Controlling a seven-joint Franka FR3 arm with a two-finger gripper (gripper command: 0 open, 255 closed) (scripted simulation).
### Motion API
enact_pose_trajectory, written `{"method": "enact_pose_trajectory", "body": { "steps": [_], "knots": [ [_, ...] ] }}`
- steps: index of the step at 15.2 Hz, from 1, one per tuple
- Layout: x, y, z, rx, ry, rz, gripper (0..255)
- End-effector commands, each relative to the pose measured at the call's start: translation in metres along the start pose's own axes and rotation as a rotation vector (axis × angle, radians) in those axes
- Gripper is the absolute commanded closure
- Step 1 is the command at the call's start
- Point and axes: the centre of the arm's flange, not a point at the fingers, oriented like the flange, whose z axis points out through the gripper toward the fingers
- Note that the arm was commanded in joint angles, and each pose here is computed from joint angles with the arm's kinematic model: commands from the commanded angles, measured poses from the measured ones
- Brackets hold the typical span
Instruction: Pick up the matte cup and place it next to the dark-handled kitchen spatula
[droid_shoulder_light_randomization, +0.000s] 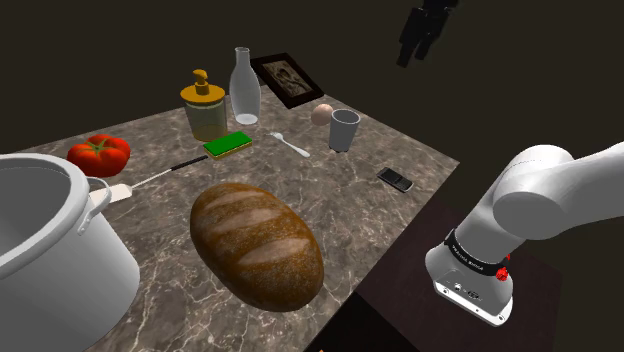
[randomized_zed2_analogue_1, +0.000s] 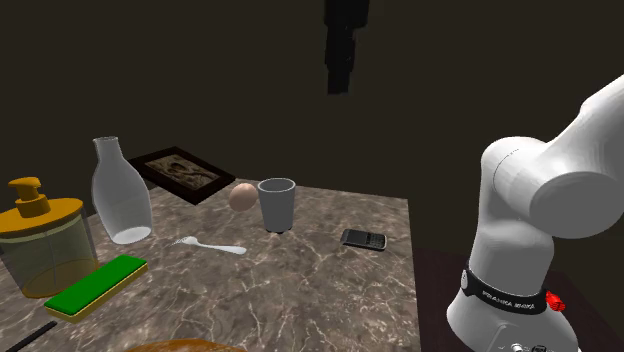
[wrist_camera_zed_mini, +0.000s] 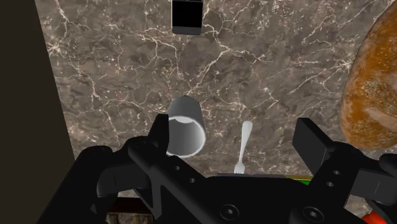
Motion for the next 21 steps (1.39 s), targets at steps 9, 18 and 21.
{"method": "enact_pose_trajectory", "body": {
  "steps": [9, 18, 21],
  "knots": [
    [0.059, 0.044, 0.082, 0.032, -0.028, 0.004, 0],
    [0.122, 0.091, 0.177, 0.068, -0.059, 0.008, 0],
    [0.142, 0.105, 0.210, 0.080, -0.070, 0.009, 0]
  ]
}}
